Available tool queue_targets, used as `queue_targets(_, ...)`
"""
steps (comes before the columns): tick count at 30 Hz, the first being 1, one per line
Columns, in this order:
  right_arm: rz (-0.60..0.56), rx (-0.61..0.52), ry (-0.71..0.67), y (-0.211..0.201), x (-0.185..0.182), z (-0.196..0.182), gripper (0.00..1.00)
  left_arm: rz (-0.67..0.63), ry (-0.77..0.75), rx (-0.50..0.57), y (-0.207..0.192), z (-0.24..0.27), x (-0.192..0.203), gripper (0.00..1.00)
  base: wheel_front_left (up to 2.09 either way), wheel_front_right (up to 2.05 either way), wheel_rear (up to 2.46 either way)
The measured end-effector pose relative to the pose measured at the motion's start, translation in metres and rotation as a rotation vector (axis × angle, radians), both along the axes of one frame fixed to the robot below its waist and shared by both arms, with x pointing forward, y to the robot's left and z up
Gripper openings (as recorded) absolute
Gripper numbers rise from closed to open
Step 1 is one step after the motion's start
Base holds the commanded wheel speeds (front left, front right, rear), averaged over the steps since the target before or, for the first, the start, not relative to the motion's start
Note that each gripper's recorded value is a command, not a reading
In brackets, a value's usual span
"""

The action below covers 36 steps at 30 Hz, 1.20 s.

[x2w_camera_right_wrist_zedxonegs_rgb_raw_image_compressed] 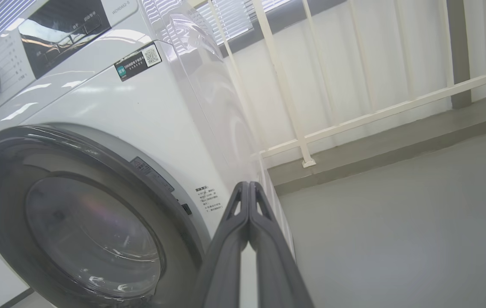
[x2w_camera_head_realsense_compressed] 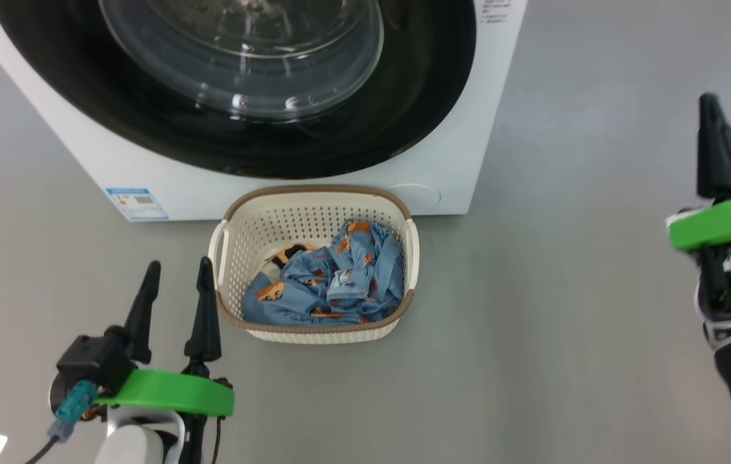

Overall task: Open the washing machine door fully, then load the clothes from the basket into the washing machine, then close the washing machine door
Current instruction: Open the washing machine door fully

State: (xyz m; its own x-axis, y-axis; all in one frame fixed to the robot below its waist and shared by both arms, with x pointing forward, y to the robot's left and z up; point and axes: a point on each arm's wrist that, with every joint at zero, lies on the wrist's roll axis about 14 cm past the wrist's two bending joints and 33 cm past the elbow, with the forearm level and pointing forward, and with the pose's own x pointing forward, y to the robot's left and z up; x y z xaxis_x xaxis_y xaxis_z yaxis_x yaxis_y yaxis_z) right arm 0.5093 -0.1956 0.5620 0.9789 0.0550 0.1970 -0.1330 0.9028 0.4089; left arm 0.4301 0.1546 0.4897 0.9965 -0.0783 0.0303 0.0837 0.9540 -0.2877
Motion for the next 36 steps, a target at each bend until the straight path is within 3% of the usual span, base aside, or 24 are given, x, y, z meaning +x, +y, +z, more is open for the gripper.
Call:
queue_targets(11, 0.08, 0.235, 0.042, 0.003, 0.053, 0.015, 0.0, 0.026, 0.016, 0.007, 0.009, -0.008, 0.011, 1.0, 0.0, 0.0, 0.0)
queue_targets(20, 0.245, 0.516, 0.171, 0.027, 0.095, 0.014, 0.0, 0.036, 0.013, 0.015, 0.015, -0.013, 0.026, 1.0, 0.0, 0.0, 0.0)
queue_targets(25, 0.356, 0.618, 0.232, 0.047, 0.114, 0.013, 0.0, 0.045, 0.036, 0.019, 0.019, -0.023, 0.031, 1.0, 0.0, 0.0, 0.0)
queue_targets(36, 0.573, 0.645, 0.401, 0.091, 0.149, -0.008, 0.0, 0.091, 0.096, -0.002, 0.032, -0.049, 0.038, 1.0, 0.0, 0.0, 0.0)
